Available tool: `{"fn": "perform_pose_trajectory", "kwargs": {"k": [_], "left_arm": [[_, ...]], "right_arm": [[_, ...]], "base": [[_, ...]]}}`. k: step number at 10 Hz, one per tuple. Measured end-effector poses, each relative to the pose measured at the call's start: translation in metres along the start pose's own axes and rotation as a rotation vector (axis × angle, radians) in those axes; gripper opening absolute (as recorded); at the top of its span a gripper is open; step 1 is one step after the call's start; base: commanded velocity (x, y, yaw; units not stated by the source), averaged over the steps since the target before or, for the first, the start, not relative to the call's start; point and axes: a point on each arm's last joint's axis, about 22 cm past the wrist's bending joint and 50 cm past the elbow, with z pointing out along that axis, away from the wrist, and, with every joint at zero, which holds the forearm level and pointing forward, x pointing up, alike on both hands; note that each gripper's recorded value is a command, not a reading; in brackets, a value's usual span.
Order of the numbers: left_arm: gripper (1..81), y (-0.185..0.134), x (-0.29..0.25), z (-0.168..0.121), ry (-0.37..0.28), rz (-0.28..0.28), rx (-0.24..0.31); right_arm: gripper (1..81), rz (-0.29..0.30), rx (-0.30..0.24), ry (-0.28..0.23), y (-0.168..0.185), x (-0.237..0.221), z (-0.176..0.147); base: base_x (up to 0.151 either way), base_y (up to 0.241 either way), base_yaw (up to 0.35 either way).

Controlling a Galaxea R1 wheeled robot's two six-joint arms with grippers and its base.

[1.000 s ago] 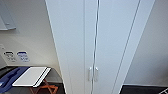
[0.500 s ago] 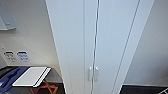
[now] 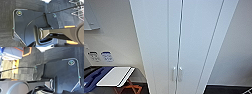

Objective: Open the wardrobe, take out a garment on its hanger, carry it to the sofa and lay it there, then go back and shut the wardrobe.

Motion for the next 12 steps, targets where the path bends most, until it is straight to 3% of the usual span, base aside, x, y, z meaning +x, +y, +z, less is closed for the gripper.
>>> {"fn": "perform_pose_trajectory", "kwargs": {"k": [3, 5, 8, 12], "left_arm": [[81.1, -0.001, 0.081, -0.058, 0.074, 0.059, -0.043], [81.1, 0.012, 0.155, -0.093, 0.16, 0.172, -0.074], [81.1, 0.05, 0.254, -0.135, 0.291, 0.337, -0.125], [81.1, 0.081, 0.38, -0.191, 0.434, 0.506, -0.105]], "right_arm": [[81.1, -0.077, 0.076, 0.083, -0.035, 0.084, -0.036], [81.1, -0.165, 0.13, 0.183, -0.069, 0.164, -0.063], [81.1, -0.271, 0.164, 0.275, -0.104, 0.238, -0.109], [81.1, -0.407, 0.206, 0.362, -0.156, 0.321, -0.142]], "base": [[0.0, 0.0, 0.0], [0.0, 0.0, 0.0], [0.0, 0.0, 0.0], [0.0, 0.0, 0.0]]}}
